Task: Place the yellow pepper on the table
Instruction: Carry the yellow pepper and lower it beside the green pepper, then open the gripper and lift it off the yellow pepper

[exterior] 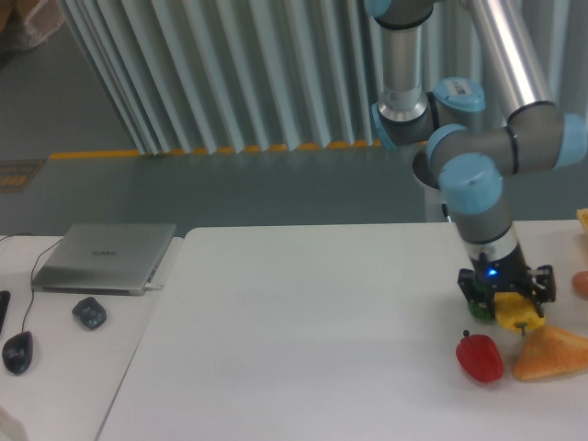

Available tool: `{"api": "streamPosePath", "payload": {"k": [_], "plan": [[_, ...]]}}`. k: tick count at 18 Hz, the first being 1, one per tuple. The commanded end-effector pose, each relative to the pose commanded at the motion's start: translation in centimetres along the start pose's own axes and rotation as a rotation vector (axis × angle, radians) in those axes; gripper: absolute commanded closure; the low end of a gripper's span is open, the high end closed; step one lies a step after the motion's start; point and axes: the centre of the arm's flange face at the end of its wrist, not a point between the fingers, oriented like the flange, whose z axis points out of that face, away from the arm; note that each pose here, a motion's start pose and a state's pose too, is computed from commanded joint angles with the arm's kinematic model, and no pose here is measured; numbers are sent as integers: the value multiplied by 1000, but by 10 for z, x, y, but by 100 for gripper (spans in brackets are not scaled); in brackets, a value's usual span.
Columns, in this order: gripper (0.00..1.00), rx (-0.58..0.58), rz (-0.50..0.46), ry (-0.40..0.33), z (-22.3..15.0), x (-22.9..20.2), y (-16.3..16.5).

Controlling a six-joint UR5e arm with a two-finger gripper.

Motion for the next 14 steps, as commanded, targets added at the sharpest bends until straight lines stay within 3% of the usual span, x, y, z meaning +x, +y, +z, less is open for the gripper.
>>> {"api": "streamPosePath", "payload": {"k": [1,2,3,8,11,14], "plan": [[48,-1,0,-1,1,-1,-2],[18,1,3,-2,0,-1,-3],[0,4,3,-5,-1,-2,-3],[0,60,-9,-17,-28,-17,-14],[0,135,-22,13,-56,-26,-21],[0,234,49,50,-90,-47,-31]]}}
